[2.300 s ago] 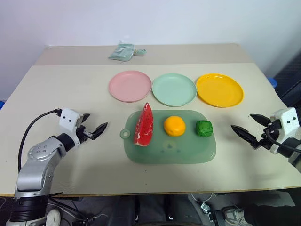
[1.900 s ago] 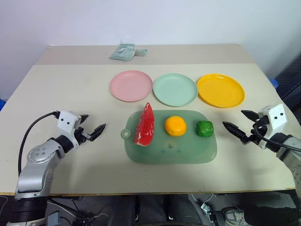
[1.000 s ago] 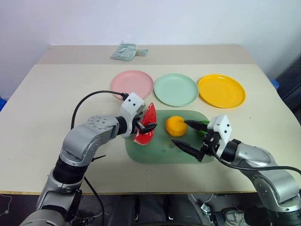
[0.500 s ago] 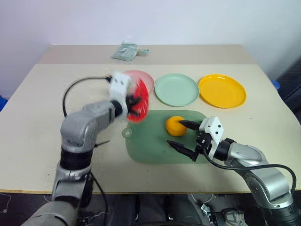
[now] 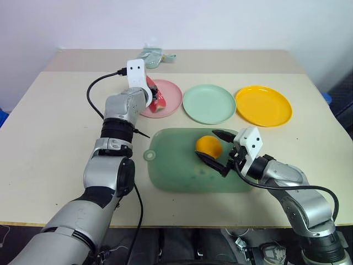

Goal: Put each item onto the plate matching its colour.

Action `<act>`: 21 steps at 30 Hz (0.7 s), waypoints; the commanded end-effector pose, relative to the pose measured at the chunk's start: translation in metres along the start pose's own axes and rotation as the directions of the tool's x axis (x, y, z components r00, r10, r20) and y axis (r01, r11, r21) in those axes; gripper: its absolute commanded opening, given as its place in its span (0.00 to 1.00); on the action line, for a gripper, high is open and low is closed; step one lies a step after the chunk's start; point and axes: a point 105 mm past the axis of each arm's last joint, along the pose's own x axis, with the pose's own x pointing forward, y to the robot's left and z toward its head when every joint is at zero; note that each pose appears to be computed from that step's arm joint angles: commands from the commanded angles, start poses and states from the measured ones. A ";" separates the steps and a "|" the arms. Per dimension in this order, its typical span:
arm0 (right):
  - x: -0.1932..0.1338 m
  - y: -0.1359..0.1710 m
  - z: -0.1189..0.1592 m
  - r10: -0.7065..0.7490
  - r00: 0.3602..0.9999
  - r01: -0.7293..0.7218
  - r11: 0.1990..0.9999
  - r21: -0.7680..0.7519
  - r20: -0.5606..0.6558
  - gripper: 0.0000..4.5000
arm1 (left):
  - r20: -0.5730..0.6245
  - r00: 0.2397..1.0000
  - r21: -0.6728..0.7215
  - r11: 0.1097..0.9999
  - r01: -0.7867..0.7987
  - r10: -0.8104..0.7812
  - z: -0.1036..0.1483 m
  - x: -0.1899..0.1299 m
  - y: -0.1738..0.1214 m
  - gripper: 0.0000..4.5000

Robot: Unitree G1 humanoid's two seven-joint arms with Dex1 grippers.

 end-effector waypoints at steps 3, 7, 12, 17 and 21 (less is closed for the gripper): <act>-0.007 -0.003 0.007 -0.031 0.999 0.030 0.999 -0.030 -0.018 1.00 | 0.219 0.950 0.095 0.974 0.206 -0.222 0.041 -0.026 -0.007 0.93; 0.000 -0.003 -0.002 -0.029 0.997 0.026 0.999 -0.047 -0.067 1.00 | 0.230 0.883 0.269 0.899 0.346 -0.409 0.024 -0.059 0.001 0.93; 0.004 -0.013 -0.006 -0.055 0.994 0.050 0.997 -0.054 -0.091 1.00 | 0.112 0.868 0.408 0.819 0.404 -0.484 -0.018 -0.090 0.029 0.93; 0.003 -0.014 0.000 -0.018 0.997 0.014 0.998 -0.057 -0.069 1.00 | -0.013 0.816 0.383 0.750 0.539 -0.579 -0.053 -0.115 0.021 0.93; -0.003 -0.011 0.007 0.028 0.998 -0.030 0.999 -0.045 -0.050 1.00 | -0.040 0.748 0.332 0.697 0.636 -0.663 -0.063 -0.124 -0.011 0.97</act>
